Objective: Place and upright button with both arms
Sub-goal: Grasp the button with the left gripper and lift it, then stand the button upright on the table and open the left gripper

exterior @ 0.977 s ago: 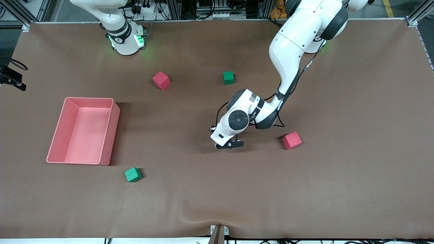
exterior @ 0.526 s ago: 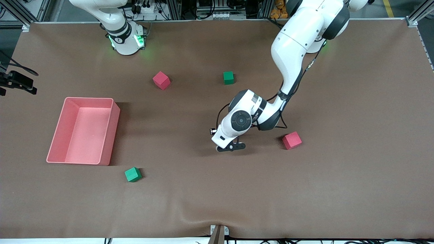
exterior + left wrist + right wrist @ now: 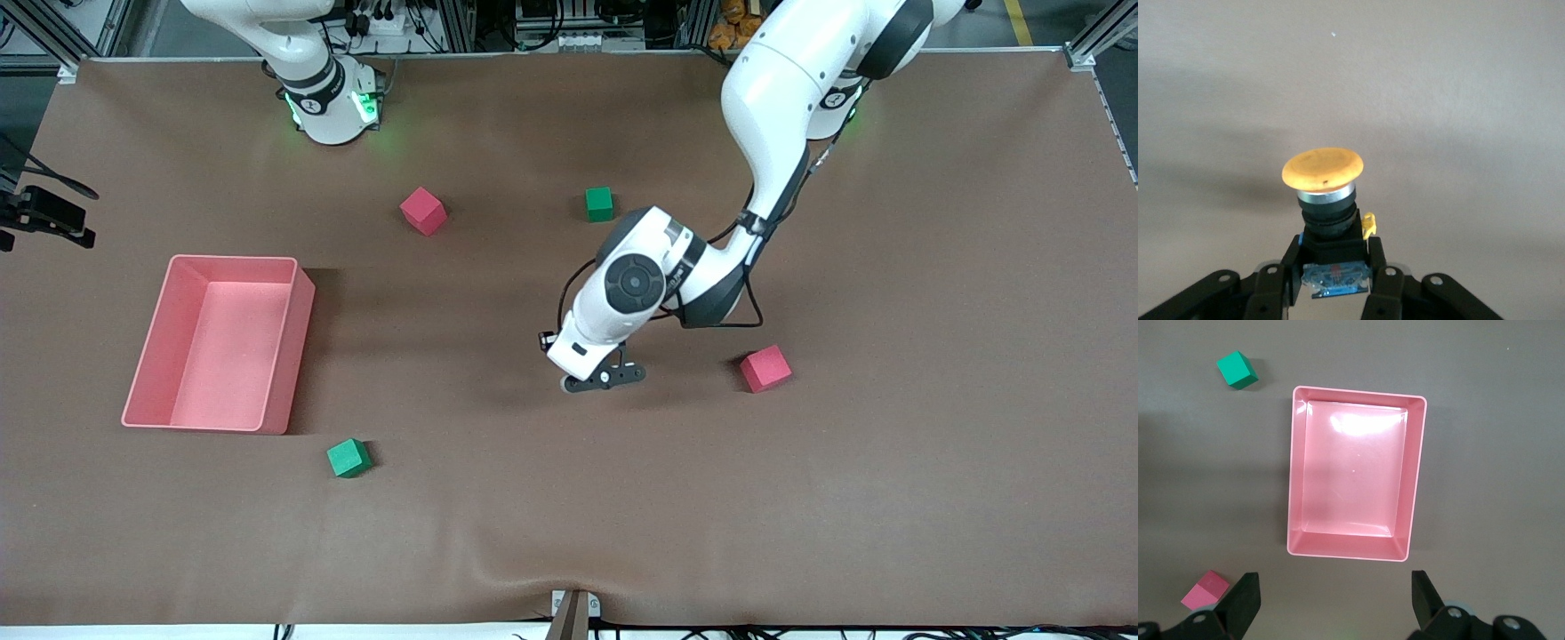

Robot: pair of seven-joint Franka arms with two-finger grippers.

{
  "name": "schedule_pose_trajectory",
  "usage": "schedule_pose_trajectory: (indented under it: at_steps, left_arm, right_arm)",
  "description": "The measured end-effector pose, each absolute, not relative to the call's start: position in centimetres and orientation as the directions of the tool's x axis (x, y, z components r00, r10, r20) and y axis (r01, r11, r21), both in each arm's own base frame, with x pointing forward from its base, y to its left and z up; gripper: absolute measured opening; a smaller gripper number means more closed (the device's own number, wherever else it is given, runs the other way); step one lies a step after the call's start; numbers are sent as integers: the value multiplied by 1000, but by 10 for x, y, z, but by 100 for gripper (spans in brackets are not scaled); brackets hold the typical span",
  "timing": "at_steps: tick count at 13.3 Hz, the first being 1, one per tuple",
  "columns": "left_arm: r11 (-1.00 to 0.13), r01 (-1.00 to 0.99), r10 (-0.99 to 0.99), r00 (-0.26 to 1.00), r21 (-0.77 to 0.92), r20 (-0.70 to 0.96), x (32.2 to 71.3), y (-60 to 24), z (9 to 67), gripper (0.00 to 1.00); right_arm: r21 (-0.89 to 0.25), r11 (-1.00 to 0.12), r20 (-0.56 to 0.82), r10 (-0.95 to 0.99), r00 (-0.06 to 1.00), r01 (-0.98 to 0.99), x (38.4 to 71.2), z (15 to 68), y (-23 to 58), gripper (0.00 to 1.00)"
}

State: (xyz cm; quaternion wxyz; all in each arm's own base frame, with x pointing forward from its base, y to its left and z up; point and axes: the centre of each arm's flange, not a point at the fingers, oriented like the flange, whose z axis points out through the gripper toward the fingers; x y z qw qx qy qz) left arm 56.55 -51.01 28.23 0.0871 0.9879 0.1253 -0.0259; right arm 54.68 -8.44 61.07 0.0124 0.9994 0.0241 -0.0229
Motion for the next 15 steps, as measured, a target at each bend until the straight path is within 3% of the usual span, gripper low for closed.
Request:
schedule_pose_trajectory:
  at_steps: [7, 11, 15]
  left_arm:
    - [-858, 513, 489, 825, -11, 282, 462, -590, 277, 41]
    - [-805, 589, 461, 696, -72, 550, 397, -611, 256, 41]
    - [-785, 609, 359, 600, -116, 715, 380, -599, 229, 41]
  right_arm:
    - [23, -998, -47, 52, 998, 53, 547, 611, -84, 100]
    - [21, -998, -45, 54, 997, 55, 547, 611, -83, 100]
    - [-3, -1000, -59, 8, 998, 8, 547, 611, -52, 100]
